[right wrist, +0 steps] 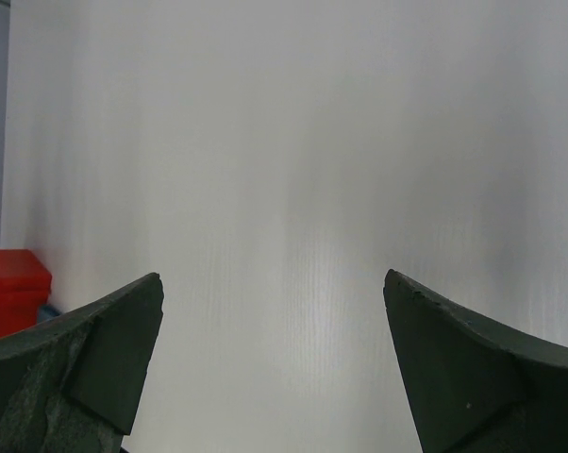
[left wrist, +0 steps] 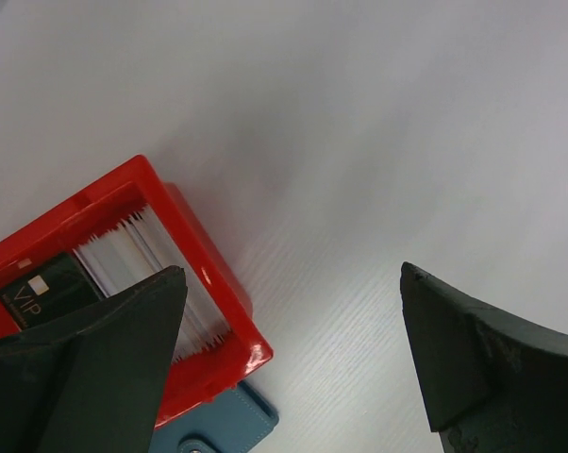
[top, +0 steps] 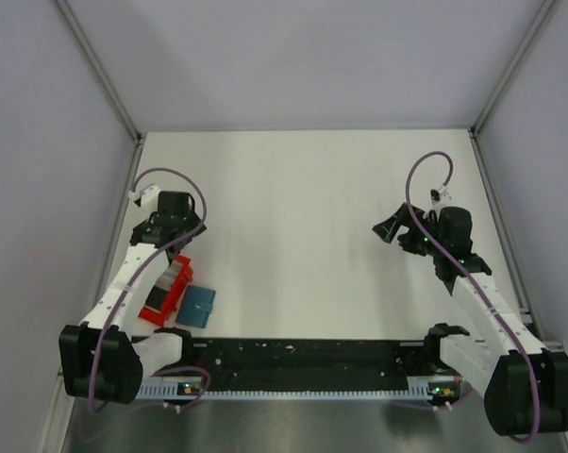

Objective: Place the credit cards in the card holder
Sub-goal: Move the storage box to the center of the board.

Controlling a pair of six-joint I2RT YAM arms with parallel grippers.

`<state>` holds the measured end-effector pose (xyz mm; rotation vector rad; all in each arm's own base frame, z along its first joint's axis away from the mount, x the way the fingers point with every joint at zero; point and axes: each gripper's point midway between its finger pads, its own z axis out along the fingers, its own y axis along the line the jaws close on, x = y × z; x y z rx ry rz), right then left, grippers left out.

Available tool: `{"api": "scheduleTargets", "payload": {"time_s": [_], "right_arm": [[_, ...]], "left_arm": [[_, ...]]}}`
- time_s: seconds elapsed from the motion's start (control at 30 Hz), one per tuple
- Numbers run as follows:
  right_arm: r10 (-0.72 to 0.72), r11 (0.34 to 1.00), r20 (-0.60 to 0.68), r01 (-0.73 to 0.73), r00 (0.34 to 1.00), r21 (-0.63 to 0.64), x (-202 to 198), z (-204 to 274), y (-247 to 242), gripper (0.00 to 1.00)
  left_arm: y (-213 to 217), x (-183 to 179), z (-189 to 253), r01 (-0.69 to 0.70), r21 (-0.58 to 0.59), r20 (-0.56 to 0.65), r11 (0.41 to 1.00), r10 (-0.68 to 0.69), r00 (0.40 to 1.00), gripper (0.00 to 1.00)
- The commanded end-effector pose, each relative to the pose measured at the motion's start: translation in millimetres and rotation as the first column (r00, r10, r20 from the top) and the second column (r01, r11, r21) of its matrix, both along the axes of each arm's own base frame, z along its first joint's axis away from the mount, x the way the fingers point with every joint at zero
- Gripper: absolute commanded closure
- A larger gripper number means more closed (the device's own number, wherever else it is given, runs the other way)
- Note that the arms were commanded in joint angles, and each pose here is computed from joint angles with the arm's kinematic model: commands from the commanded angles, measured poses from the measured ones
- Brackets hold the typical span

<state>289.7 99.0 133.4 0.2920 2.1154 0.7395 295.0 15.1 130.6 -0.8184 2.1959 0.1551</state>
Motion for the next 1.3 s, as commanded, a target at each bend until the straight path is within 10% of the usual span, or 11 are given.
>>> {"api": "scheduleTargets", "payload": {"time_s": [0.0, 0.5, 0.83, 1.27], "right_arm": [[-0.005, 1.0, 0.064, 0.006, 0.998, -0.024, 11.3, 22.1, -3.9, 0.01], [-0.005, 0.999, 0.013, 0.006, 1.0, -0.054, 14.1, 4.5, -6.8, 0.01], [-0.012, 0.997, -0.007, 0.012, 1.0, -0.081, 13.5, -1.8, -10.7, 0.01], [-0.042, 0.991, -0.062, 0.034, 0.997, -0.126, 10.1, -14.8, -19.1, 0.01]], "left_arm": [[22.8, -8.9, -6.4, -0.089, 0.042, -0.048, 0.995, 0.091, 0.995, 0.02], [-10.0, 17.4, -49.1, 0.068, -0.124, -0.048, 0.99, -0.074, 0.996, 0.04], [-73.9, 43.4, -53.3, 0.232, -0.37, 0.019, 0.9, -0.242, 0.97, 0.11], [-177.9, 60.2, -48.4, 0.353, -0.404, 0.056, 0.844, -0.363, 0.93, 0.11]]}}
